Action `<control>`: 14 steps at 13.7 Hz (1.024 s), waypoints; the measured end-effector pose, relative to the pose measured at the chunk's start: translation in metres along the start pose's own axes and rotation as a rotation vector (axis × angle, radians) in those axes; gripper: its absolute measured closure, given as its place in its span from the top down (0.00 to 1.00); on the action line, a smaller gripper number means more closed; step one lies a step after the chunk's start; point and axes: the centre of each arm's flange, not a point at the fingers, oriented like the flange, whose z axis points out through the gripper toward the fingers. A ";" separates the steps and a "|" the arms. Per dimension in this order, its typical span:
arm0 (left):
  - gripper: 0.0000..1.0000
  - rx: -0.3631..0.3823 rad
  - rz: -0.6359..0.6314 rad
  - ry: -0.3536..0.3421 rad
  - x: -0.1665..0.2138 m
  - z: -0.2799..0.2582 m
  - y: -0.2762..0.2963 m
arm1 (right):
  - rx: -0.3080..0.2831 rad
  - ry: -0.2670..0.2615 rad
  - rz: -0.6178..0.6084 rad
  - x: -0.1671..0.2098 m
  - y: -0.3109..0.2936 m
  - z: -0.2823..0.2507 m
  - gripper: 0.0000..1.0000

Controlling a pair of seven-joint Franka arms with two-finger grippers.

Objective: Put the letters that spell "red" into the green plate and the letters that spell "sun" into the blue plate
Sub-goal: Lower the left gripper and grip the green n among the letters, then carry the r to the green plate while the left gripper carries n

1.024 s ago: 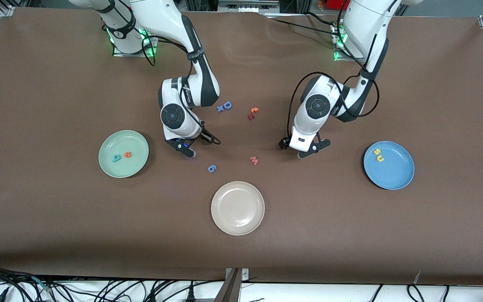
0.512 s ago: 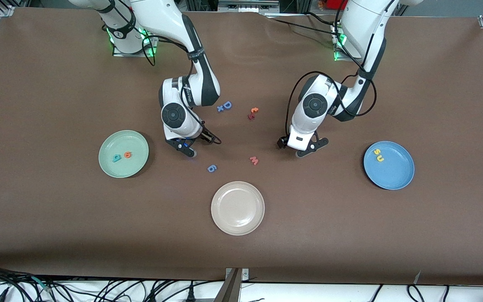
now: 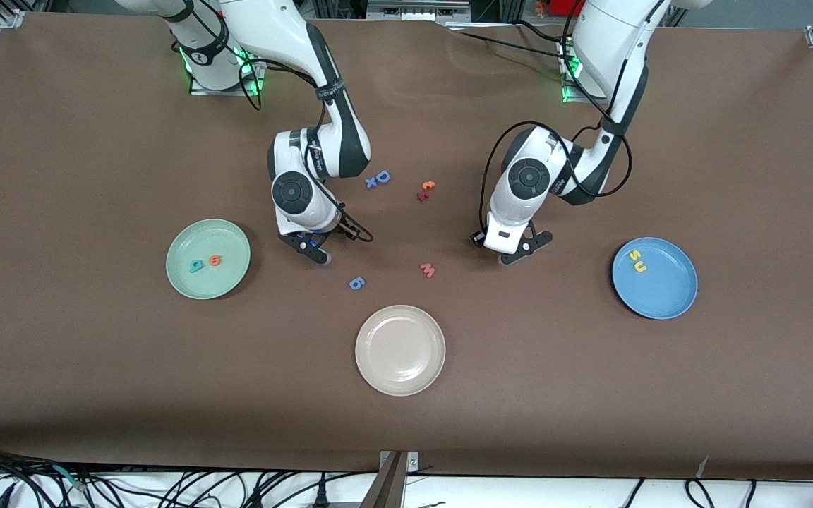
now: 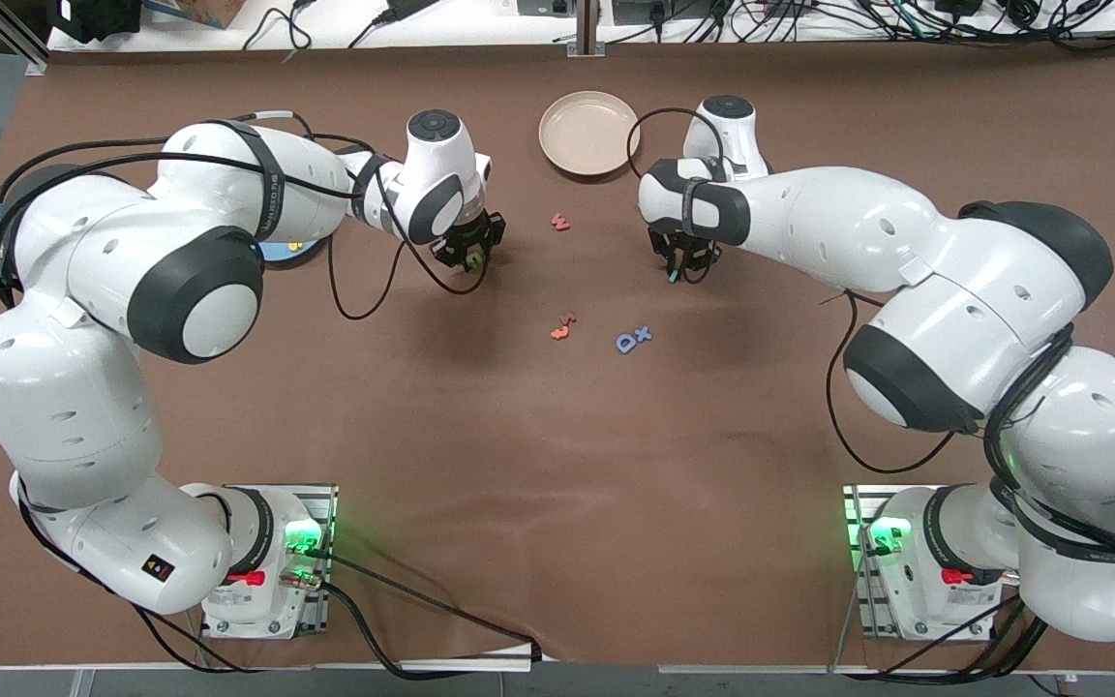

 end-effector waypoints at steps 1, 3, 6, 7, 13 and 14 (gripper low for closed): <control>0.33 0.000 -0.001 0.000 0.000 0.000 0.000 | 0.000 0.000 0.000 0.000 0.000 0.000 0.19; 0.31 -0.001 -0.002 0.000 0.000 0.000 0.000 | 0.001 0.001 0.000 0.000 0.000 0.000 0.18; 0.27 -0.001 -0.003 0.001 0.000 0.000 0.001 | 0.006 0.005 0.000 0.000 0.000 -0.001 0.10; 0.27 -0.001 -0.003 0.001 0.000 0.000 0.001 | 0.006 0.005 0.000 0.000 0.000 -0.001 0.10; 0.27 -0.001 -0.005 0.001 0.000 0.000 0.001 | -0.004 0.003 0.008 0.008 0.004 -0.009 0.10; 0.27 -0.001 -0.005 0.001 0.000 -0.001 0.001 | -0.024 -0.006 0.007 0.015 0.008 -0.018 0.10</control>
